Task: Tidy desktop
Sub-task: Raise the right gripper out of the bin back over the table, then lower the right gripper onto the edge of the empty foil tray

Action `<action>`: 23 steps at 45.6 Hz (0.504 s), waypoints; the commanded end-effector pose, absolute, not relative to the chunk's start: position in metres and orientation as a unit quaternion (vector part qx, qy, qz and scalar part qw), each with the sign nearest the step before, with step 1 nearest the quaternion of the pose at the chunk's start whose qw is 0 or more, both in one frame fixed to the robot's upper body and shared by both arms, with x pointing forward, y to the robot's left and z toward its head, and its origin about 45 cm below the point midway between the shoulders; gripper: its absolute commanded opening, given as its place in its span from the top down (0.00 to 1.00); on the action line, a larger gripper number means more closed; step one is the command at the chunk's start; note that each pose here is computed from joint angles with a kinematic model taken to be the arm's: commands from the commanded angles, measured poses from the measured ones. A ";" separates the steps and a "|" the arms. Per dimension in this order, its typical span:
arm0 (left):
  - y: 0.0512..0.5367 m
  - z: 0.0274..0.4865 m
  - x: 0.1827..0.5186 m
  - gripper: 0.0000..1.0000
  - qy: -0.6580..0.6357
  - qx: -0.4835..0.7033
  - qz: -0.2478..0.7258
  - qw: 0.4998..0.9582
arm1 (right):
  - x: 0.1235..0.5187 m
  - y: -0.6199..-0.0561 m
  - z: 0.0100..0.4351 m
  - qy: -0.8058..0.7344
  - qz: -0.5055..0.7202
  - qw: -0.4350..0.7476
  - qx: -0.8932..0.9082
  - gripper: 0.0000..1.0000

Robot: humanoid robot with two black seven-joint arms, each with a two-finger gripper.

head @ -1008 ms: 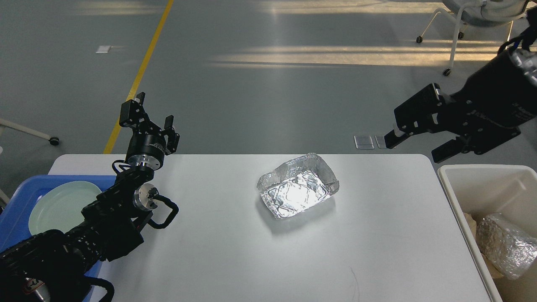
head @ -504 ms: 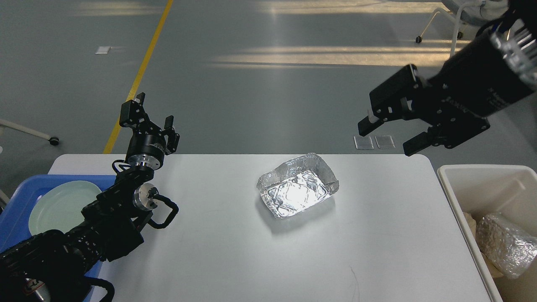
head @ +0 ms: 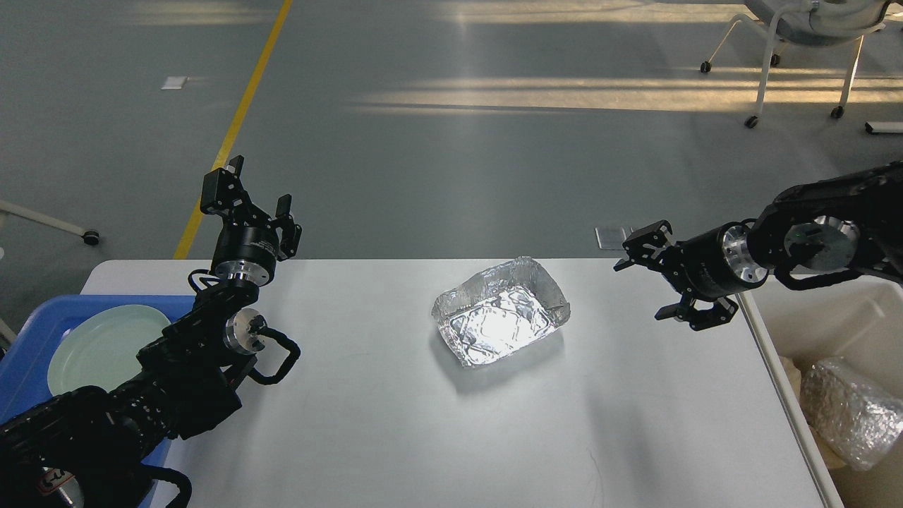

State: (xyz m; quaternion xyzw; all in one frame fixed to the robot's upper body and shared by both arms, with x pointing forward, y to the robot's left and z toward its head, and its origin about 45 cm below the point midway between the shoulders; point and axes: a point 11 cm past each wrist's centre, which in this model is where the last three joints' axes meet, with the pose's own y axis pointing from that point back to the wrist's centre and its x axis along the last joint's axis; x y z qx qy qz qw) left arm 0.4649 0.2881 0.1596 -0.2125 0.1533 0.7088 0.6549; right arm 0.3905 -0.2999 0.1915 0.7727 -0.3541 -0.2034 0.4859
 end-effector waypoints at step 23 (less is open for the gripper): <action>0.288 0.160 0.465 0.00 0.153 -0.213 0.709 0.655 | 0.352 -0.251 0.080 -0.441 -0.311 0.418 0.731 0.08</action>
